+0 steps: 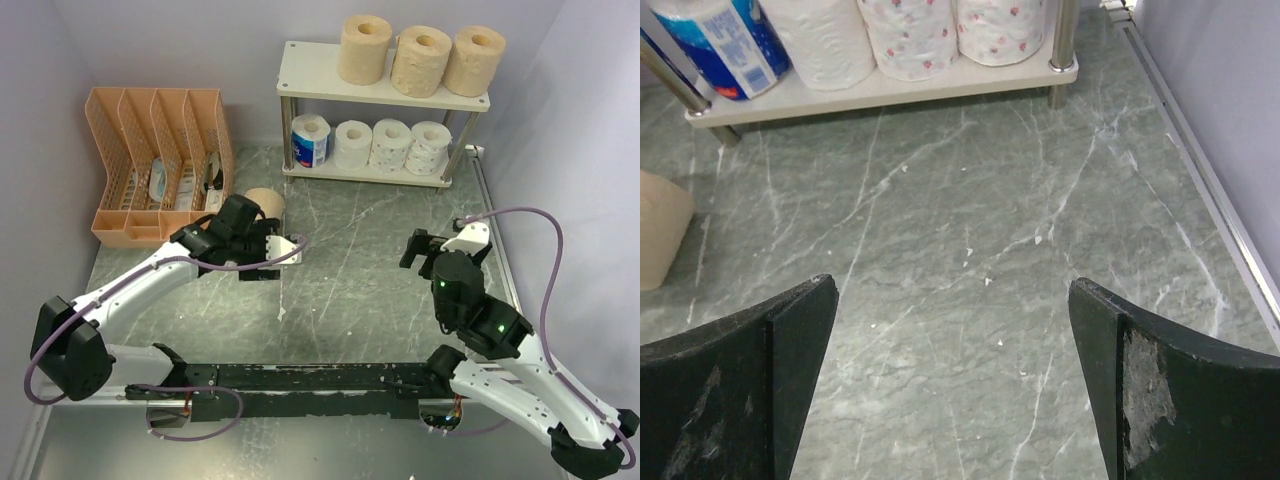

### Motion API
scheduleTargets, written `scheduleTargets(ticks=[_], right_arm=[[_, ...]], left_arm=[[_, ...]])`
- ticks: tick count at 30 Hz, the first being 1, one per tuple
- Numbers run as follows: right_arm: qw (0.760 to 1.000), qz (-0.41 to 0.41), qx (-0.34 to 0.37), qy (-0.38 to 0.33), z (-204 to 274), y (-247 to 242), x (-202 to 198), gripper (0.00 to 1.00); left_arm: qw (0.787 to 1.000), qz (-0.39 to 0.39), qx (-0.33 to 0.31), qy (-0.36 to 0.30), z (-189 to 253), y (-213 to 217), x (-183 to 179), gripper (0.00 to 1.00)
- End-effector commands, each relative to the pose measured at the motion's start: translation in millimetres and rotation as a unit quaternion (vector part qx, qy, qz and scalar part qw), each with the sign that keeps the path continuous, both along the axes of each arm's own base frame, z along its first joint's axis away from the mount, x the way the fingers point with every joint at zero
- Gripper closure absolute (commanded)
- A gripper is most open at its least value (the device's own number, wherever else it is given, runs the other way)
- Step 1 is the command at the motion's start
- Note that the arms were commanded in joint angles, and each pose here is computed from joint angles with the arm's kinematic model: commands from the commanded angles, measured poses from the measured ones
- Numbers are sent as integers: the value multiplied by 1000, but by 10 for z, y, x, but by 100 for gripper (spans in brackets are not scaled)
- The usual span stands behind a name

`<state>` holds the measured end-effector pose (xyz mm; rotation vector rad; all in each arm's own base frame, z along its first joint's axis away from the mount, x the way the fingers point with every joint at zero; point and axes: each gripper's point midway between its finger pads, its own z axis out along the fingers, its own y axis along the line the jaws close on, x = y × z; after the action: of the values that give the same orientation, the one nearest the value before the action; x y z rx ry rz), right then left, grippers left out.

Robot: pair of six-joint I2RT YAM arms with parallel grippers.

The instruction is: Place and organize the paper towels onto the shelf

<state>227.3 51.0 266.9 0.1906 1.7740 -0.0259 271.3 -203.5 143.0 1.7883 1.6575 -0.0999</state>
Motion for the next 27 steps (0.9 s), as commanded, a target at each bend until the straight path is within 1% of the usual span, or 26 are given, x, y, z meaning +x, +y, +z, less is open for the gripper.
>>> scheduleTargets(ticks=[1,5,9,11,15,21,24,27], right_arm=[[999,-16,22,-18,75,-91,-50,0],[999,-23,30,-19,84,-138,-87,0],[999,-28,34,-24,93,-171,-104,0],[998,-38,32,-23,83,-203,-106,0],[999,-32,24,-19,63,-168,-83,0],[999,-50,4,-5,3,-180,-44,0],[999,-43,-3,-1,-14,-142,-22,0],[999,-40,-7,1,-25,-123,-5,0]], left_arm=[[998,-59,-12,-26,72,-178,155,10],[998,-52,-7,-36,0,-234,341,10],[998,-33,21,-50,-184,-198,536,10],[998,-22,25,-46,-246,-183,609,10],[998,-7,15,-53,-205,-199,738,9],[994,24,24,-100,-76,-136,934,11],[993,33,22,-108,-41,-98,979,13],[993,41,29,-105,-113,-23,1047,13]])
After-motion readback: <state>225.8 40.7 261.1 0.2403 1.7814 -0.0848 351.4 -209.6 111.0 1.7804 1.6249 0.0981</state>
